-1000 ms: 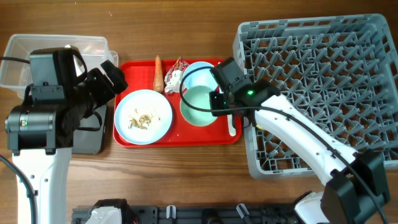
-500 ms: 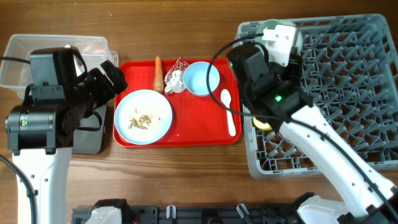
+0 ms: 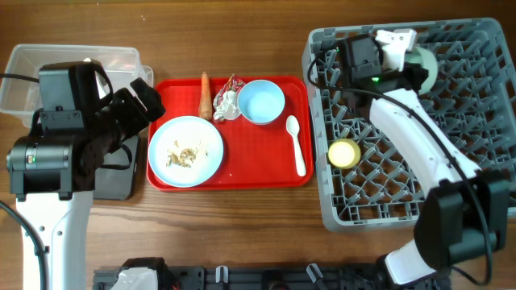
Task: Sort waste into correct bins and load items into the dishwasher rack
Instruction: 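Place the pale green bowl upside down in the rack's back, then grasp the light-blue bowl on the tray with the right gripper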
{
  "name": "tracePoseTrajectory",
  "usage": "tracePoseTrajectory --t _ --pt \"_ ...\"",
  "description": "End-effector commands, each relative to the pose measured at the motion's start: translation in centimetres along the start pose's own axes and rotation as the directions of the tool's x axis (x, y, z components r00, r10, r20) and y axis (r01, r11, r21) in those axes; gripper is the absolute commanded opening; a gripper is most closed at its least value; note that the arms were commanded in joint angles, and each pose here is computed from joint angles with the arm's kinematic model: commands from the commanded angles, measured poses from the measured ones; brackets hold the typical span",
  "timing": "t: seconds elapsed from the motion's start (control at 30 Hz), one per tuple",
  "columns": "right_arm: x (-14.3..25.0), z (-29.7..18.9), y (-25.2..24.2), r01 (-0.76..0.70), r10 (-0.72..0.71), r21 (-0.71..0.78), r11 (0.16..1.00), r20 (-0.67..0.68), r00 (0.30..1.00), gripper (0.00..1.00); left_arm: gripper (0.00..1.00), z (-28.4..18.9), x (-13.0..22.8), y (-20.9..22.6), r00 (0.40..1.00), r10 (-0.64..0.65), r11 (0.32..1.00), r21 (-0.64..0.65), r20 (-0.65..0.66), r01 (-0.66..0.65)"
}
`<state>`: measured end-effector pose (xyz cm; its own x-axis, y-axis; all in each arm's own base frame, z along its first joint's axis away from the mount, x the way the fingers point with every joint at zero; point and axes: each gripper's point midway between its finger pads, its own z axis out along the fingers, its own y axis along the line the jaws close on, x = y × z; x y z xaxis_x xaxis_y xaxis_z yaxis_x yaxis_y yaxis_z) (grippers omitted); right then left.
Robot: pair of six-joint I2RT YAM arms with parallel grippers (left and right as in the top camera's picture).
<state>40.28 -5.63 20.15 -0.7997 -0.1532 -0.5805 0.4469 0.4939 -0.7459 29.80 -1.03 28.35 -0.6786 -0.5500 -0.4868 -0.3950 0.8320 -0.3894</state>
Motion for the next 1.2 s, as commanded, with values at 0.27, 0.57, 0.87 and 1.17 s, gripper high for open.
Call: tracePoseTrajectory --t 0.27,0.57,0.87,1.17 --pt "0.7 0.6 0.4 0.094 -0.093 0.076 0.993 -0.019 0.996 0.04 1.0 0.0 -0.2 0.2 1.0 -0.013 1.0 -0.008 0.01 0.013" --pt "1.5 0.6 3.2 0.1 -0.104 -0.081 0.992 -0.044 0.994 0.04 1.0 0.0 -0.3 0.2 1.0 -0.013 1.0 -0.008 0.011 0.013" --pt "1.3 1.7 1.3 0.084 -0.083 0.011 0.996 -0.052 0.995 0.04 1.0 0.0 -0.3 0.2 1.0 -0.013 1.0 -0.008 0.01 0.013" --pt "1.9 -0.5 3.7 0.157 -0.162 -0.1 0.983 -0.035 0.986 0.04 1.0 0.0 -0.3 0.2 1.0 -0.013 1.0 -0.008 0.011 0.013"
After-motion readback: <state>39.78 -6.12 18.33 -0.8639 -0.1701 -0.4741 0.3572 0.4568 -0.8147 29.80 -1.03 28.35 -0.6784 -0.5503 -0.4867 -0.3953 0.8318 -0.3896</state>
